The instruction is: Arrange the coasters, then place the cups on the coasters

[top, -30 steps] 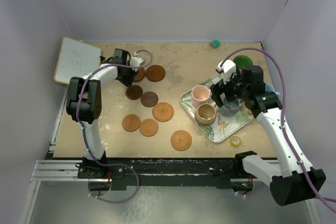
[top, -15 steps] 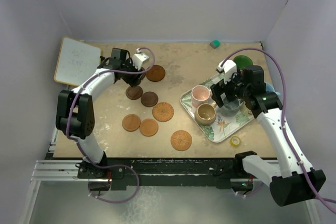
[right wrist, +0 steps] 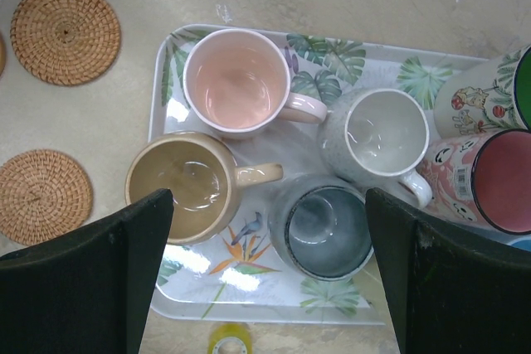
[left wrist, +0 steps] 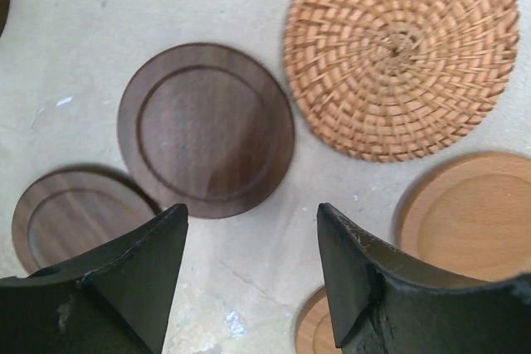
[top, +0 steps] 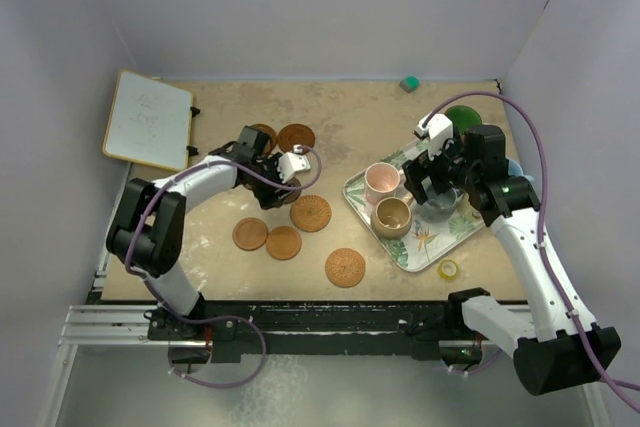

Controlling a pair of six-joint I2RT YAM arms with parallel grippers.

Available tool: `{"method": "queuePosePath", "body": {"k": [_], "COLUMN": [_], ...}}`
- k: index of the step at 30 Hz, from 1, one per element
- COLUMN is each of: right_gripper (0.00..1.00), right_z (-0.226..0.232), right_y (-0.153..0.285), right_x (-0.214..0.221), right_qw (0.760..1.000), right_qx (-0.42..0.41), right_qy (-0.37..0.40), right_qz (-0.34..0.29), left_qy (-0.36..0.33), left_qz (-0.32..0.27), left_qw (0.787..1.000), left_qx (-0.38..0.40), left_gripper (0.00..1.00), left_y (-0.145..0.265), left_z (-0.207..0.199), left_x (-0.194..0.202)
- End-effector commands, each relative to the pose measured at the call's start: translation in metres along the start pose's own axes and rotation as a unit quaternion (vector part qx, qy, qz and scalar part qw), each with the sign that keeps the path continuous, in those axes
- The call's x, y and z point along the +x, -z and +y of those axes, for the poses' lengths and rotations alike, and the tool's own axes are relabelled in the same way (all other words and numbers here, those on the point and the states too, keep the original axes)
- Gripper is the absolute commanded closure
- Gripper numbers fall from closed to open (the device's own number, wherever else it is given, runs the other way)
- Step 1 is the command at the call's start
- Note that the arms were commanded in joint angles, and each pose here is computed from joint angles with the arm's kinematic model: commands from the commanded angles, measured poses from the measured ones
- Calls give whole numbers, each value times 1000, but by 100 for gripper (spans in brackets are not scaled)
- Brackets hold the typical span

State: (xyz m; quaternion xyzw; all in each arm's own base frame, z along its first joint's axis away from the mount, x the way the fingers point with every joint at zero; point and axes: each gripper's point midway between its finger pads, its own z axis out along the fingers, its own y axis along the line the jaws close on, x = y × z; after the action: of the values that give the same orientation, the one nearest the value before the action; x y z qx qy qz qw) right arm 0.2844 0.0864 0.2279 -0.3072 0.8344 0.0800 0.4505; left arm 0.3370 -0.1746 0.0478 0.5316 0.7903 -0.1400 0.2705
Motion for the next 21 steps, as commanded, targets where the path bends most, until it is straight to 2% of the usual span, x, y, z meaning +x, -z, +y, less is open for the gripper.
{"method": "queuePosePath", "body": {"k": [1, 7, 21], "right_gripper": [0, 0, 0], "right_z": [-2, -2, -2], "right_y": [6, 5, 6], "right_x": [-12, -11, -12], "right_qw": [1000, 1000, 1000], "right_qx": [2, 0, 1], "right_qy": [12, 10, 11], "right_qz": [-26, -24, -25], "left_qy": [-55, -57, -77], "left_qz": [-12, -3, 6], "left_qw": [998, 998, 997], "left_qx": [3, 11, 28], "left_gripper": [39, 42, 58], "left_y": [-3, -16, -46], "left_z": [-5, -5, 0], "left_x": [-13, -15, -29]}}
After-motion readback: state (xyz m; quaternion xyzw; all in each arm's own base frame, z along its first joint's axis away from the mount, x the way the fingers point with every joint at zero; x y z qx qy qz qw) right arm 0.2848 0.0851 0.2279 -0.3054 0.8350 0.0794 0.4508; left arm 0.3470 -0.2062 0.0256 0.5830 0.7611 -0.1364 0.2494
